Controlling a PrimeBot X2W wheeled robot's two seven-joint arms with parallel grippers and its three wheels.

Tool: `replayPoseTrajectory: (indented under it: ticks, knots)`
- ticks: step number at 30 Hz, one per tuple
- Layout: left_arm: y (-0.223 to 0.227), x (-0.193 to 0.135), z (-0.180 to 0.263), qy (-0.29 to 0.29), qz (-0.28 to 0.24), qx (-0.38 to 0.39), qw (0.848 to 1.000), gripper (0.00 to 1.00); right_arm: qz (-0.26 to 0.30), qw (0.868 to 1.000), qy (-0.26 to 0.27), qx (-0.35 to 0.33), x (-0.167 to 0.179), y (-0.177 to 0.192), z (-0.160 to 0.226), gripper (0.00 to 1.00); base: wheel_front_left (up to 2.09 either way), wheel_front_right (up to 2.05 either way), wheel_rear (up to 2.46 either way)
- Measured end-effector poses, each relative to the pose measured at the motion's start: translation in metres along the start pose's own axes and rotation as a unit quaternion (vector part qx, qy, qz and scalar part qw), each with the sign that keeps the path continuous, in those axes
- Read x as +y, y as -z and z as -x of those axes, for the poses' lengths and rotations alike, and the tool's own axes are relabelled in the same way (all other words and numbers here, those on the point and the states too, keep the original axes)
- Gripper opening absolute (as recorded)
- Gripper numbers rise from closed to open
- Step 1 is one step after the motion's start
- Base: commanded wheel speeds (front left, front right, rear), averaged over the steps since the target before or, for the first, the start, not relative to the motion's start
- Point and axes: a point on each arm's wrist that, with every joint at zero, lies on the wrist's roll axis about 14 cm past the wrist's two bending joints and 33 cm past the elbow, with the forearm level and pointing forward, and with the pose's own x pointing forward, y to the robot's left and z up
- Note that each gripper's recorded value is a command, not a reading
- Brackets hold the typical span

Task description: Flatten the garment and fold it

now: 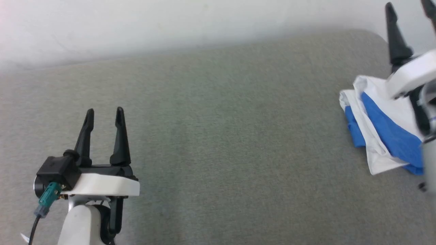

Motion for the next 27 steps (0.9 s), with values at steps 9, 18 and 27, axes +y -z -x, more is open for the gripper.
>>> replayPoseTrajectory:
  ticks: [9, 18, 27]
  knots:
    - [-0.037, 0.031, 0.030, -0.058, -0.024, -0.029, 0.998, 1.00, -0.124, 0.987, -0.034, -0.100, 0.087, -0.027, 0.034, 1.00, 0.00, 0.00, 0.00]
    - [-0.056, 0.048, 0.058, -0.093, -0.033, -0.039, 0.994, 1.00, -0.192, 0.975, -0.048, -0.100, 0.109, -0.010, 0.069, 1.00, 0.00, 0.00, 0.00]
    - [-0.047, 0.056, 0.077, -0.119, -0.023, -0.020, 0.992, 1.00, -0.196, 0.977, -0.061, -0.055, 0.124, 0.019, 0.097, 1.00, 0.00, 0.00, 0.00]
